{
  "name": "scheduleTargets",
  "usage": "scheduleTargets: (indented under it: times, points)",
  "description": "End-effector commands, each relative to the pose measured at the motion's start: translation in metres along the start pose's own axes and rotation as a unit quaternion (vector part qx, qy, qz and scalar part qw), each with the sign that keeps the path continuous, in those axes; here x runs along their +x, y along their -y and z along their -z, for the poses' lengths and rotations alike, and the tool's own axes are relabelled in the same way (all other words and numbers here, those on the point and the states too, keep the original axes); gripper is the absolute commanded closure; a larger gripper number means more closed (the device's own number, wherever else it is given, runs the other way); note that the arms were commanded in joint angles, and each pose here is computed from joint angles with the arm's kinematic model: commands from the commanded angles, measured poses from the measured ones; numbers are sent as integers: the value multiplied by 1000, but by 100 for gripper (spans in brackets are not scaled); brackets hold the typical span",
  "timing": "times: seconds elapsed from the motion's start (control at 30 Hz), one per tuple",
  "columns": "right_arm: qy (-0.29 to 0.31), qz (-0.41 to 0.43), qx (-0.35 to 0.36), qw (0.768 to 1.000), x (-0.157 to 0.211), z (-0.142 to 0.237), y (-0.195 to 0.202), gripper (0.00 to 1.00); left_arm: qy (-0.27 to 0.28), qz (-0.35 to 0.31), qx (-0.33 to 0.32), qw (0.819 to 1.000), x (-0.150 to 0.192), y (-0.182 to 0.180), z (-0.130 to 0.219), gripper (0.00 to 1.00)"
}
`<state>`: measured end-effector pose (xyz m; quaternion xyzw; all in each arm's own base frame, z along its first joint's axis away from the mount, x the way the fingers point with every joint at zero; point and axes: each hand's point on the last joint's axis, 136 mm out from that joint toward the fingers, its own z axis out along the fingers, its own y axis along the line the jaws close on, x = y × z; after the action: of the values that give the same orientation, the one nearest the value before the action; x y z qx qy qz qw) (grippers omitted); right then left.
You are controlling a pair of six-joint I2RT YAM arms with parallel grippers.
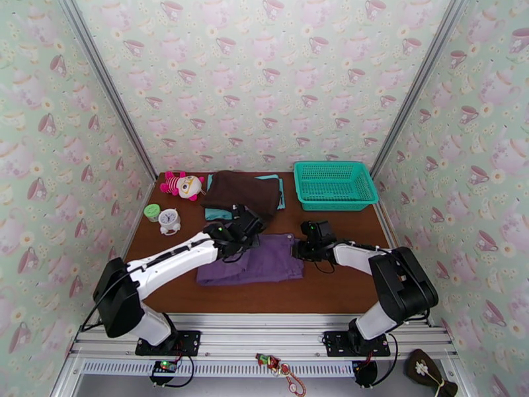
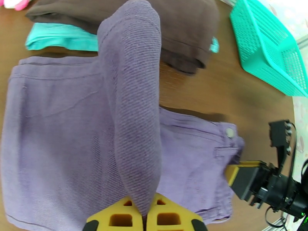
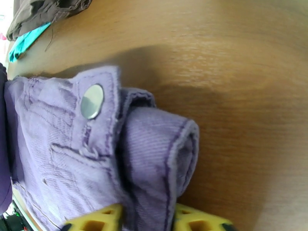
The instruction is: Fold and stack the trousers
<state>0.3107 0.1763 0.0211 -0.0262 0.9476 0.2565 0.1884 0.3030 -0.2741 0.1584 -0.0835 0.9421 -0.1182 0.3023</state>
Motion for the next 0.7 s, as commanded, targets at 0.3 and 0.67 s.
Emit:
scheduleTargets:
  times: [0.3, 0.67]
  points:
    - [-14, -5, -17, 1000, 3, -3, -7, 90, -21, 26, 56, 998, 35, 97, -40, 100]
    - [-8, -6, -20, 1000, 1, -1, -9, 81, -56, 34, 108, 992, 64, 114, -64, 80]
